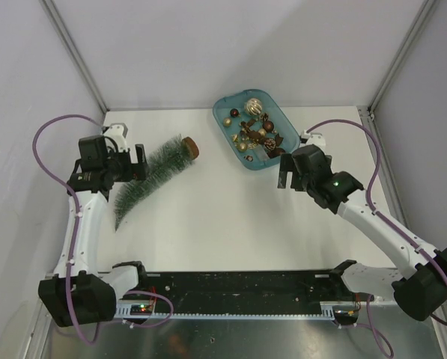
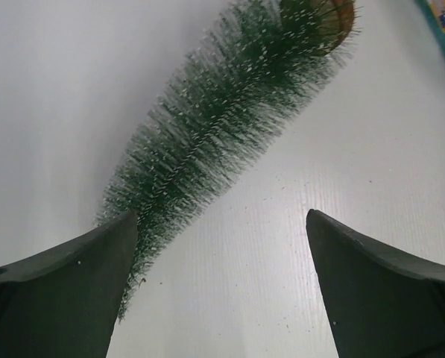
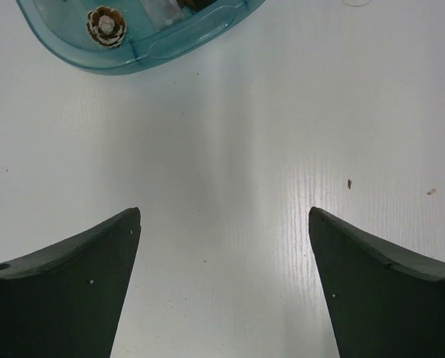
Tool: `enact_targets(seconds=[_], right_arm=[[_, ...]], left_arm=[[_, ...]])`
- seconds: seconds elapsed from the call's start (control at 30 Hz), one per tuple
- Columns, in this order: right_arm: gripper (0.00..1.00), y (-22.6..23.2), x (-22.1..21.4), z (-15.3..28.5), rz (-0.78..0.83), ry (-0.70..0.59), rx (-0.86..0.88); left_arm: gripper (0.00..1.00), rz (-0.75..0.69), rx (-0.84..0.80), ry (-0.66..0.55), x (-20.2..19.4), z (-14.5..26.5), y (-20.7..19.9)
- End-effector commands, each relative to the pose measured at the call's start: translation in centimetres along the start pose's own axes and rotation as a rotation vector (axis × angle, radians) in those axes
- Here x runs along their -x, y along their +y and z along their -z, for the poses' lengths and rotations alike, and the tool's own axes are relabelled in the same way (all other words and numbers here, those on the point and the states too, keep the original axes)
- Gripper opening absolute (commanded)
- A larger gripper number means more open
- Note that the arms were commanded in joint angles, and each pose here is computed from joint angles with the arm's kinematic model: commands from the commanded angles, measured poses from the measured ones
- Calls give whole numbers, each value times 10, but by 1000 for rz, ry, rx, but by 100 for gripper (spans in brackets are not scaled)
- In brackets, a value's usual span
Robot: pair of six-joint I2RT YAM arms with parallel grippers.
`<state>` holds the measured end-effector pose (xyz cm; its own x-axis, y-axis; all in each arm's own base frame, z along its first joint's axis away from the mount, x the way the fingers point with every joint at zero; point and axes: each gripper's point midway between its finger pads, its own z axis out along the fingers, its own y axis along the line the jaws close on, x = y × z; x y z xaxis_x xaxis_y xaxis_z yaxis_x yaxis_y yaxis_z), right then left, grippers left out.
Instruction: Decorate the small christmas tree
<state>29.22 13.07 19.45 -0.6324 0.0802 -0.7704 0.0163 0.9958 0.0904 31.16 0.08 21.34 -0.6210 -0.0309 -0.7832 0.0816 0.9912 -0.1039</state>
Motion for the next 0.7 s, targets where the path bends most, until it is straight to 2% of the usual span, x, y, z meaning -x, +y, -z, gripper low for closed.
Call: enact_targets(seconds=[0.0,0.17,0.37,0.67], right_arm=[[99,13,13,14,14,-29,59],[99,15,10,16,35,-35,40],[99,22,5,19,52,-39,44],[97,37,-10,19,61,-33,84]], left_arm=[[100,21,12,9,-8,-2,12],[100,32,74,90,-43,-16,39],[100,-20,117,144,-79,-25,63],[100,-83,164,154,-106,-37,78]])
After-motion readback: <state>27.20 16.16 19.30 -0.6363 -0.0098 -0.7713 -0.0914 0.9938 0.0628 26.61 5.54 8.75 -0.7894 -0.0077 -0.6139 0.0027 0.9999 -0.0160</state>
